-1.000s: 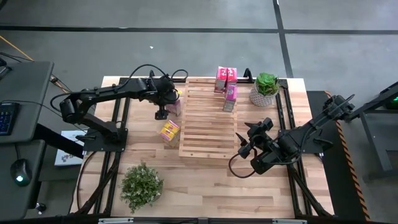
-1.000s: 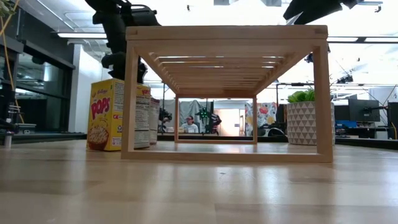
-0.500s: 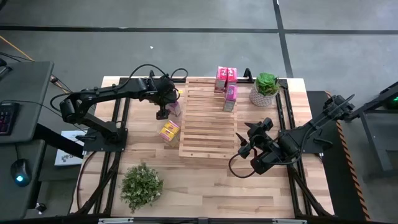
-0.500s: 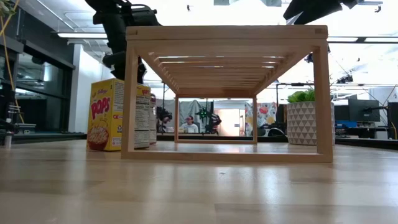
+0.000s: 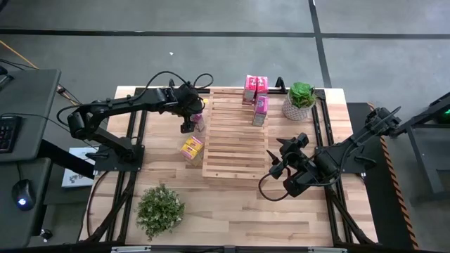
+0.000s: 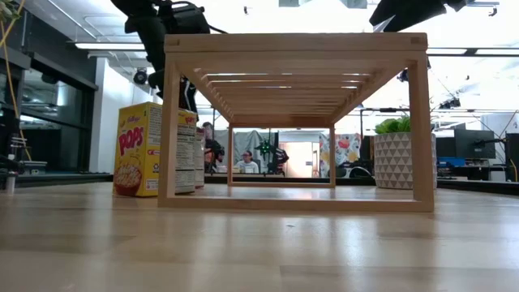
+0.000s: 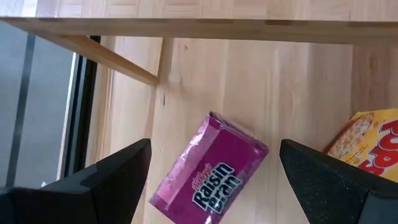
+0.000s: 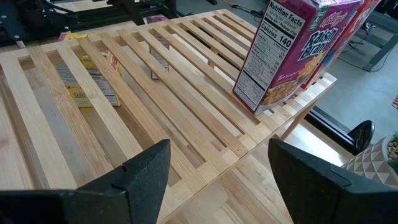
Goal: Stack cereal on shelf
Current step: Put the purple cereal box on the shelf aligned with the other purple cereal box
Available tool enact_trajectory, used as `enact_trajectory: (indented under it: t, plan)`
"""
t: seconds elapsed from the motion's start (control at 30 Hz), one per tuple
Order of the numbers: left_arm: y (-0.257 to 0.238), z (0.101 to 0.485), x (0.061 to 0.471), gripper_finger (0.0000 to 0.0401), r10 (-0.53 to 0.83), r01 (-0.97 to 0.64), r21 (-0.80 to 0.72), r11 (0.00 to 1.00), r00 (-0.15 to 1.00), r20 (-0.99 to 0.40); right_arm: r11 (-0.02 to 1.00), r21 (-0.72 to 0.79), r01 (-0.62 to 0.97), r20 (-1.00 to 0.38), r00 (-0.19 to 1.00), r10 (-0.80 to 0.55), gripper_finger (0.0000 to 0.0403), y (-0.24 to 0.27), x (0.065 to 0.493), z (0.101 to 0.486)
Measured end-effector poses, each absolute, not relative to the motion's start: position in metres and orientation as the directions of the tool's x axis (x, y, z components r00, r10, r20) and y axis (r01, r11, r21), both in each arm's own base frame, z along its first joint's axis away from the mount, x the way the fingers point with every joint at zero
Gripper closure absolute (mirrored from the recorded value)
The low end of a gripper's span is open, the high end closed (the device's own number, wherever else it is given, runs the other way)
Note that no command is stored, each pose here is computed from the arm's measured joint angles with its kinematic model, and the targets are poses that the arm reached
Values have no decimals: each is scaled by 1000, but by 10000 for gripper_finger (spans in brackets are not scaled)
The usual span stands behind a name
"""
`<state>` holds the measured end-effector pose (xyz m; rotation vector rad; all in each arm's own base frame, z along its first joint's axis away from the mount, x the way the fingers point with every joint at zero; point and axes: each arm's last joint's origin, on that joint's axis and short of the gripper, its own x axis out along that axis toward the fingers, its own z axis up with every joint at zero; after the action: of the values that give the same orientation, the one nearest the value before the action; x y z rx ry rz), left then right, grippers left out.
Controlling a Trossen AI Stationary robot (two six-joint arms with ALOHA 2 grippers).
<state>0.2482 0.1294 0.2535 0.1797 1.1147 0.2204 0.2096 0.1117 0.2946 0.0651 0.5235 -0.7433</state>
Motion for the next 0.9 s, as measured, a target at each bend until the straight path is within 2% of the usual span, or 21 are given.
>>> enact_trajectory:
  t: [0.3,0.5,0.7,0.9]
  plan:
    - [129,253,247,55,262,-7,284,959,411,-873,741,-124,660,-478,615,-628,139,112,210,295]
    - [130,252,244,55,335,62,376,924,341,-878,741,-124,660,-478,615,-628,139,112,210,295]
    - [131,252,243,55,351,30,381,924,326,-877,741,-124,660,-478,615,-628,139,112,210,295]
    - [130,251,242,55,341,64,379,923,317,-885,741,-124,660,-478,615,-628,139,112,210,295]
